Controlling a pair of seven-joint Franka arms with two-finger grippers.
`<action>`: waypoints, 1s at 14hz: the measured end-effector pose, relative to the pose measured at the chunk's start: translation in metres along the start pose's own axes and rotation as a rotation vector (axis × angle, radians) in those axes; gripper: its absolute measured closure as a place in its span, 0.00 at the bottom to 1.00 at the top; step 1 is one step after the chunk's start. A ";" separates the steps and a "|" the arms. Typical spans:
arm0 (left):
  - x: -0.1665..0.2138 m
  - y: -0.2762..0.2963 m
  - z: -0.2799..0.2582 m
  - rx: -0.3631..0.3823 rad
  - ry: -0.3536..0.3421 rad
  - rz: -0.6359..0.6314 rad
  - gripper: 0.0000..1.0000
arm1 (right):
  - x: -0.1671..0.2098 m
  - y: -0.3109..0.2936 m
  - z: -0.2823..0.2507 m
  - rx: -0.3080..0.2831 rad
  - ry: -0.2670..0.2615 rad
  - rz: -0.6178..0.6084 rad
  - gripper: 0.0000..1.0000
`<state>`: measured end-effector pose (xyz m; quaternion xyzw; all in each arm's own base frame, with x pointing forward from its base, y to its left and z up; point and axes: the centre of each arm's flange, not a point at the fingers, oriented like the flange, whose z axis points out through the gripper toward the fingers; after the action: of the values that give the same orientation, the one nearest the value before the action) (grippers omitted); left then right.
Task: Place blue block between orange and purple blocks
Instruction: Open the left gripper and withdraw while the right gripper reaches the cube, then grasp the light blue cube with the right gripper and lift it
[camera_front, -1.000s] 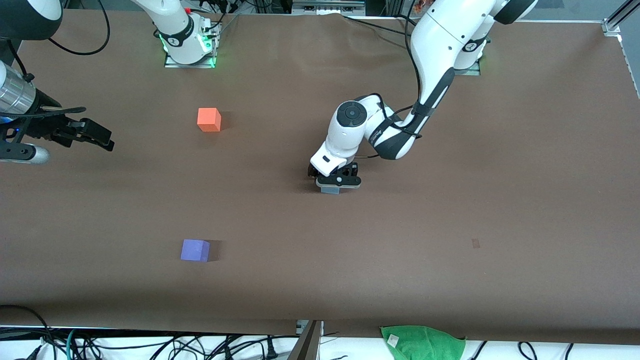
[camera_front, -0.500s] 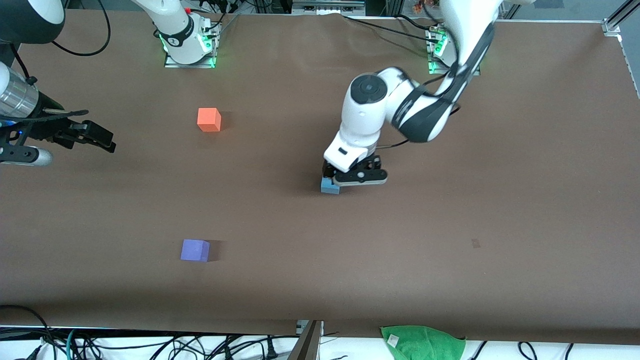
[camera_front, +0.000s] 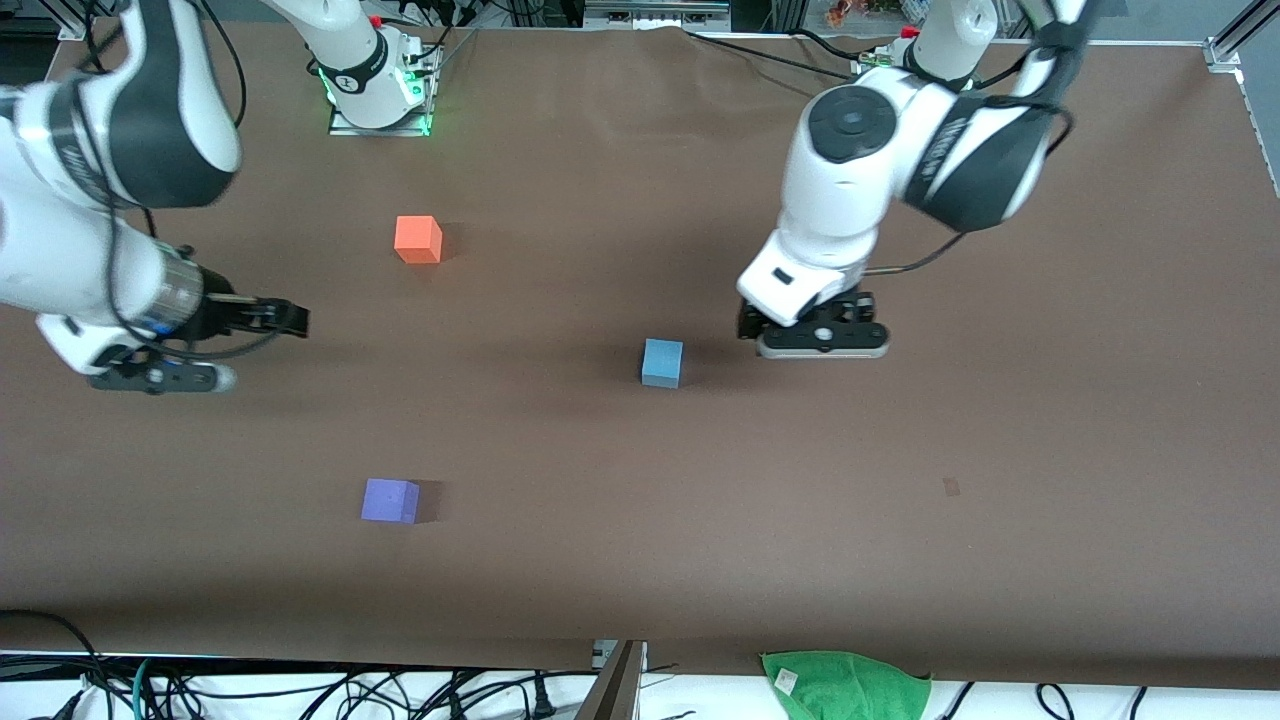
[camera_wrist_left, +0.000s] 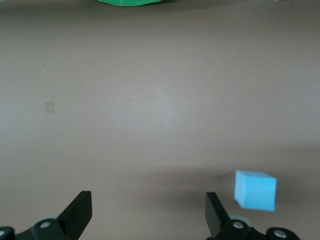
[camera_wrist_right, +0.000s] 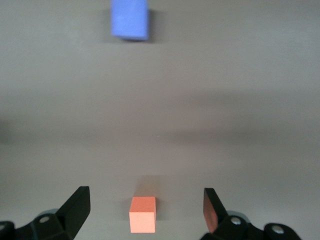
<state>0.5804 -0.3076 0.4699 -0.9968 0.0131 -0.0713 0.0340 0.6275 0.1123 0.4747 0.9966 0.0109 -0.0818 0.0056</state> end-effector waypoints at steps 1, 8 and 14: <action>0.001 -0.014 -0.011 -0.003 -0.013 0.007 0.00 | 0.000 -0.020 0.005 0.005 0.001 -0.027 0.00; 0.005 -0.089 -0.087 -0.020 -0.094 -0.004 0.00 | -0.009 -0.219 0.084 0.078 0.075 0.056 0.00; 0.000 -0.212 -0.118 -0.003 -0.100 0.124 0.00 | -0.028 -0.331 0.175 0.121 0.156 0.222 0.00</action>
<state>0.5677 -0.1042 0.6015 -0.9964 0.0733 -0.0189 0.0377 0.5635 0.4401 0.3031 0.9935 -0.1042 -0.0034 -0.0463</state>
